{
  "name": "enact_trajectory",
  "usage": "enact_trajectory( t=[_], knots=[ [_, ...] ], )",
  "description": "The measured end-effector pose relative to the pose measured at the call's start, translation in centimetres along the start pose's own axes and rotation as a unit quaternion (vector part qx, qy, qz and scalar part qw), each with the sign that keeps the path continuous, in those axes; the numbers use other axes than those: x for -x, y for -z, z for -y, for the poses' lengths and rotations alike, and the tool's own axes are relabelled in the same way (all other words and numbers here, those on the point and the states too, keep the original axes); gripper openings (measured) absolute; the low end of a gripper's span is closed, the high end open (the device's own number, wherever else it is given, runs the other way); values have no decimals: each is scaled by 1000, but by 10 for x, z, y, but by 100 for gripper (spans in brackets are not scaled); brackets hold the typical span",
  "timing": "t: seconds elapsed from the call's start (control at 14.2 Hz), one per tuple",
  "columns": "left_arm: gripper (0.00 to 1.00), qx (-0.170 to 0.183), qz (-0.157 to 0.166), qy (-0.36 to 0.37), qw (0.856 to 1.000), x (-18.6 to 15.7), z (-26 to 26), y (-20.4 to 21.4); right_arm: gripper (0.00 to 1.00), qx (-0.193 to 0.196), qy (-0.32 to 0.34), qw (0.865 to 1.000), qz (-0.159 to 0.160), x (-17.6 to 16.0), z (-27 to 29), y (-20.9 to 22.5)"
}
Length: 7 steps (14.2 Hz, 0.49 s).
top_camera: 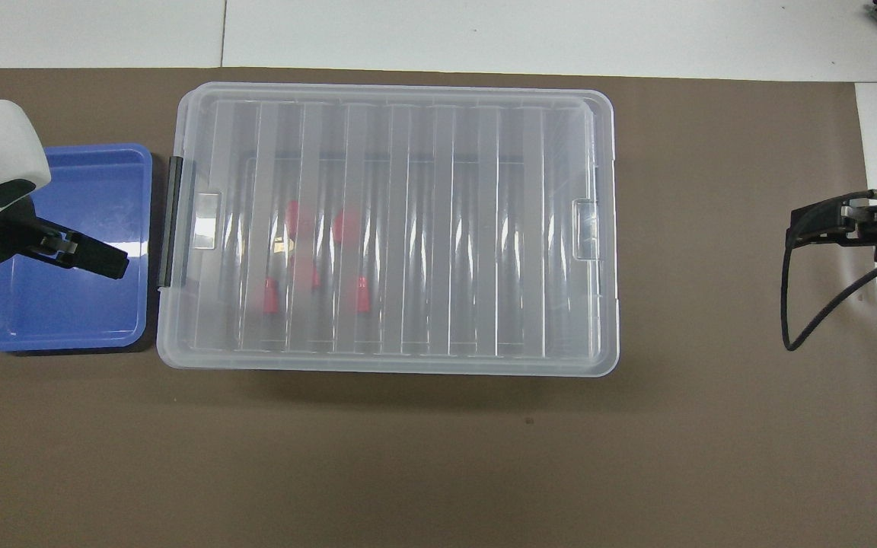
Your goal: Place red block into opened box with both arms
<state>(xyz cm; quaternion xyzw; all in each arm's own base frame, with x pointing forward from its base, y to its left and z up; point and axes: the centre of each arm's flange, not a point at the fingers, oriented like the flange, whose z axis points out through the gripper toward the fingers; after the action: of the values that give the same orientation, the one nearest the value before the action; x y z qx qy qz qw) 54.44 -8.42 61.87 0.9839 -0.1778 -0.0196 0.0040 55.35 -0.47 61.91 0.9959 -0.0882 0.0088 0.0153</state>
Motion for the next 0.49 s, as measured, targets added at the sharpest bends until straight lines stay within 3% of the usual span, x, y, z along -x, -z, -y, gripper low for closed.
enact_trajectory(
  t=[0.49],
  knots=[
    [100, 0, 0, -1, 1000, 0, -2, 0, 100, 0, 1, 1000, 0, 0, 1, 0]
  ],
)
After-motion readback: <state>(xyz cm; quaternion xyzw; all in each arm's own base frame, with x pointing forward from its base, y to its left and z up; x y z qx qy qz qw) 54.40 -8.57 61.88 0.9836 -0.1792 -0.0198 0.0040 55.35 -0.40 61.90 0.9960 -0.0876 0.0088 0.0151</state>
